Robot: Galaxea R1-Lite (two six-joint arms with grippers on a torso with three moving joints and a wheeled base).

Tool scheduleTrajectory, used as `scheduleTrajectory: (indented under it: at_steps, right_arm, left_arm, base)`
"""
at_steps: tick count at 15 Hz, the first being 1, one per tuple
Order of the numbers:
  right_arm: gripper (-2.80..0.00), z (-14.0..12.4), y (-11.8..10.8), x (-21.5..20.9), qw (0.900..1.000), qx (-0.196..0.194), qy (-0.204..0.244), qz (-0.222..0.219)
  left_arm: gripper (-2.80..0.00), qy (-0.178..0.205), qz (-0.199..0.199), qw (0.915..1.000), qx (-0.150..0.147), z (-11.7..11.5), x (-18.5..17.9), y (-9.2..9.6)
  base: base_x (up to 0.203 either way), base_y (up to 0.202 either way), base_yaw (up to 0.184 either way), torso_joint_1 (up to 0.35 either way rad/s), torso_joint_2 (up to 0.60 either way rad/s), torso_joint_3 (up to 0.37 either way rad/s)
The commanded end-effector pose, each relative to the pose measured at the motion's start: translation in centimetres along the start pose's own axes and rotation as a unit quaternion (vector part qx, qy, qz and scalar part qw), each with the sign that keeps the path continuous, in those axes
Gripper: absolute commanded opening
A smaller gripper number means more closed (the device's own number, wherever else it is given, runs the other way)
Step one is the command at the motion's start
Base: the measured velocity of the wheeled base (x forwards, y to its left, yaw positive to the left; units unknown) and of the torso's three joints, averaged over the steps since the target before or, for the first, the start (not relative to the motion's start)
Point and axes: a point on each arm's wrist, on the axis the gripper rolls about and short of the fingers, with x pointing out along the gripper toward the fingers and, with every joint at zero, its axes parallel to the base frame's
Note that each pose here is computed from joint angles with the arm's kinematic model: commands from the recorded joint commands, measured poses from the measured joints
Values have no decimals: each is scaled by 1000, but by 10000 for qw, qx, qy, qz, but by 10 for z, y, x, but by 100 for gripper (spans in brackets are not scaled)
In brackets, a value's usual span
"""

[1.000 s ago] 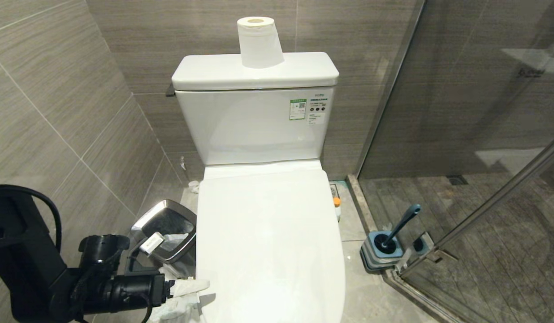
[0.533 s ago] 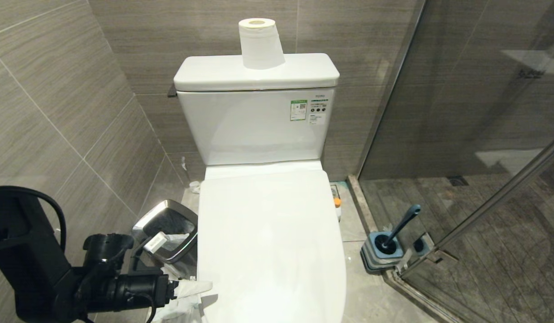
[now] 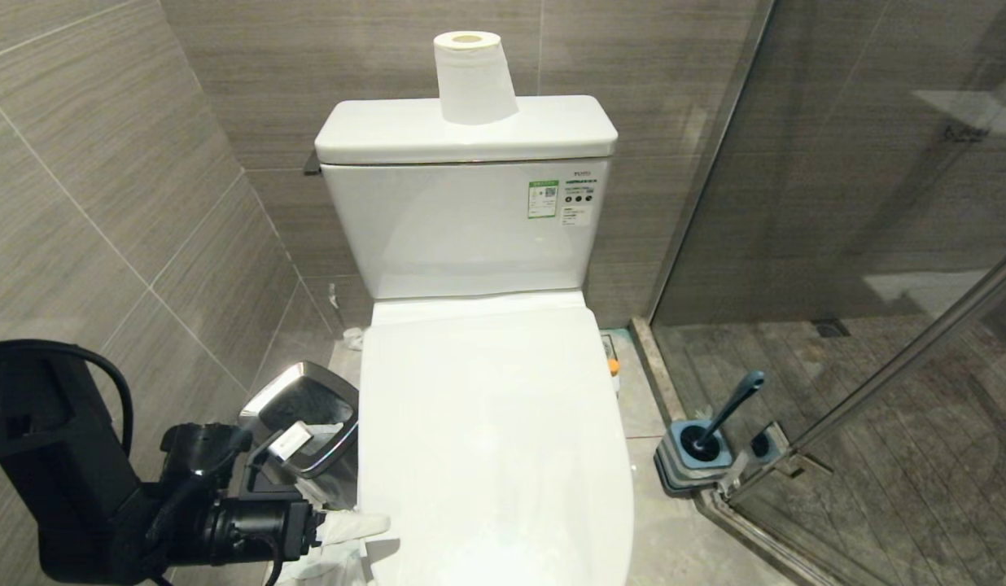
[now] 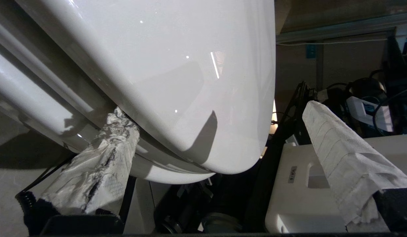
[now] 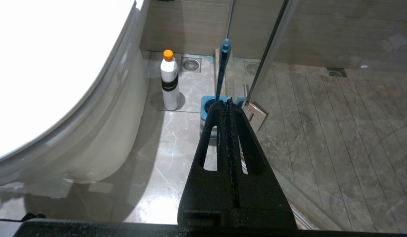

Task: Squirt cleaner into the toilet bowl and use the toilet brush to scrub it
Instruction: Use the left hand to lift the toilet lid slightly

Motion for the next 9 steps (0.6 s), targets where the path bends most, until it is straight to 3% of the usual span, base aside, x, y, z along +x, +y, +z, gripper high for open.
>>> scheduleTrajectory:
  at_steps: [1, 9]
  right_arm:
    - [-280, 0, 0, 0, 10000, -5, 3, 8]
    - [-280, 0, 0, 0, 10000, -5, 3, 8]
  left_arm:
    - [0, -51, -155, 9998, 104, 3, -2, -4]
    - [0, -125, -115, 9997, 186, 4, -8, -11]
  base:
    - [0, 0, 0, 0, 0, 0]
    - [0, 0, 0, 0, 0, 0]
